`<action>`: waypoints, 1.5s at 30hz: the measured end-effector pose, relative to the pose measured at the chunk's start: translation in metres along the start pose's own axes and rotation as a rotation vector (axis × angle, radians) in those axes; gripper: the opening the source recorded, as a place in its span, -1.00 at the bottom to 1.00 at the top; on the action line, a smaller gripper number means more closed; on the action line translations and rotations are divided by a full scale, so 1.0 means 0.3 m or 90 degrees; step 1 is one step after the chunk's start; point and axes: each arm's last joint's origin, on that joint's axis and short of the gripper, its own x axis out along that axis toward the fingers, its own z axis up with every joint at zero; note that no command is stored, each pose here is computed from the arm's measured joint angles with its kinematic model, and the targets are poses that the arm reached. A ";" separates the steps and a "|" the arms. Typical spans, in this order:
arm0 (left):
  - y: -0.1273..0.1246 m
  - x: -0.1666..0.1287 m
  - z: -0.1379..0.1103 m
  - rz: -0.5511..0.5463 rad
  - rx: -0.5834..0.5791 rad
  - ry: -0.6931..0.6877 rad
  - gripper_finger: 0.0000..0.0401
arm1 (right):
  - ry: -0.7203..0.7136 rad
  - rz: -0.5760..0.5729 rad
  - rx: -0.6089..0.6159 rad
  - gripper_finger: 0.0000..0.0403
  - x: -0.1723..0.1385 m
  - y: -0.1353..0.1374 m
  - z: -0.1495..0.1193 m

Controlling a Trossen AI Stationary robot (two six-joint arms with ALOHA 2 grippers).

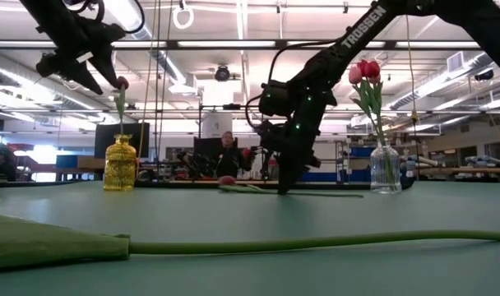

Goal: Sort flowers into vase by color
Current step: Put the dark red flower into the yellow vase

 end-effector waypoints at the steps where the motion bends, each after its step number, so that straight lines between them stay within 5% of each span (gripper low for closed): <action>1: -0.002 -0.004 0.001 -0.011 -0.001 0.006 0.08 | -0.004 0.007 0.009 -0.97 -0.006 -0.003 0.002; 5: -0.017 -0.029 0.020 -0.078 0.022 0.006 0.07 | -0.026 0.058 0.053 -0.98 -0.057 0.016 0.009; 9: -0.029 -0.037 0.027 -0.141 0.081 -0.002 0.07 | -0.171 0.124 0.058 -0.99 -0.178 0.071 0.074; 17: -0.088 -0.060 0.083 -0.306 0.020 -0.086 0.07 | -0.444 0.171 0.055 -0.99 -0.422 0.177 0.139; 24: -0.140 -0.078 0.131 -0.391 0.023 -0.182 0.07 | -0.593 0.206 0.029 -1.00 -0.575 0.237 0.142; 32: -0.255 -0.017 0.173 -0.472 0.063 -0.225 0.07 | -0.657 0.269 -0.024 -1.00 -0.619 0.326 0.132; 45: -0.344 0.024 0.218 -0.561 0.103 -0.311 0.07 | -0.692 0.254 -0.035 -1.00 -0.628 0.399 0.113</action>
